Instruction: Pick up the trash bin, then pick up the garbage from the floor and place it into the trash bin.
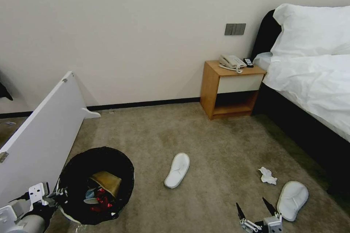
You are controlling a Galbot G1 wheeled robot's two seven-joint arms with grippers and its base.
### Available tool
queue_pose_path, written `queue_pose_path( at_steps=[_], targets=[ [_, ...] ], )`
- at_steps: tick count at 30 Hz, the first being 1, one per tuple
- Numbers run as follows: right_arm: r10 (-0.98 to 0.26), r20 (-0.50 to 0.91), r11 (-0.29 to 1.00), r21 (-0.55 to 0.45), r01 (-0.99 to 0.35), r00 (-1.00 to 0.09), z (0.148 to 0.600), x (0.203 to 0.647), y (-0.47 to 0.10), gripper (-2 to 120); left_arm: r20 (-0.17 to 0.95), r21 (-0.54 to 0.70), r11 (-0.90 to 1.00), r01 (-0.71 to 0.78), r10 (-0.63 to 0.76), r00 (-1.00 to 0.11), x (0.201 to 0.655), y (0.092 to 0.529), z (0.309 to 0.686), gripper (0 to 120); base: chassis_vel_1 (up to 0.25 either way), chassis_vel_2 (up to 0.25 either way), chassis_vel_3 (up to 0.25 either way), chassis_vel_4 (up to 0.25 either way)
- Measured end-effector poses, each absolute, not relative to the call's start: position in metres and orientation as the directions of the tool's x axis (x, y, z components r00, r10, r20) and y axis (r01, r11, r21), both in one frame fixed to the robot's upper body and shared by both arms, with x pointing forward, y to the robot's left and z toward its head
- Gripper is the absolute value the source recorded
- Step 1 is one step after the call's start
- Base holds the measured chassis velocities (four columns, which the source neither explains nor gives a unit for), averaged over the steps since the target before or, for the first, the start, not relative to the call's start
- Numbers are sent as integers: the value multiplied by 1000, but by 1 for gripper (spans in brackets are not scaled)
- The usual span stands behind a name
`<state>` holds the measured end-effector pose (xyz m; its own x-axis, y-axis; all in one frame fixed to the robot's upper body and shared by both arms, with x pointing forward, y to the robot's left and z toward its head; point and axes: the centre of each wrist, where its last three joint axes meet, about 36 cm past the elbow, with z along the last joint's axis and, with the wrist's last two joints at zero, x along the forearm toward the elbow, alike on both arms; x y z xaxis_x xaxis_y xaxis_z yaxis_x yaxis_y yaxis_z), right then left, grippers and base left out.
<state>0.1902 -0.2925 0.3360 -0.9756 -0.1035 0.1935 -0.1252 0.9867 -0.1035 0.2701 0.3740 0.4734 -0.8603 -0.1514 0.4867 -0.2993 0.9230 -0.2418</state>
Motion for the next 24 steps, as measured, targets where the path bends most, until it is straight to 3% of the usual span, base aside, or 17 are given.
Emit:
queue_pose_path(
  at_steps=[17,20,24],
  targets=[
    [65,238,993,-112,39,-969,331,190,-309,100,512,-215,933,-289,-144,-847,274,373,482,1,0,0,0,0],
    [112,226,989,-119,87,-968,334,192,-312,100,521,-210,936,-284,-138,-842,274,374,486,1,0,0,0,0],
    [150,110,984,-115,137,-983,327,189,-328,100,522,-206,937,-284,-140,-842,275,376,490,1,0,0,0,0]
  ],
)
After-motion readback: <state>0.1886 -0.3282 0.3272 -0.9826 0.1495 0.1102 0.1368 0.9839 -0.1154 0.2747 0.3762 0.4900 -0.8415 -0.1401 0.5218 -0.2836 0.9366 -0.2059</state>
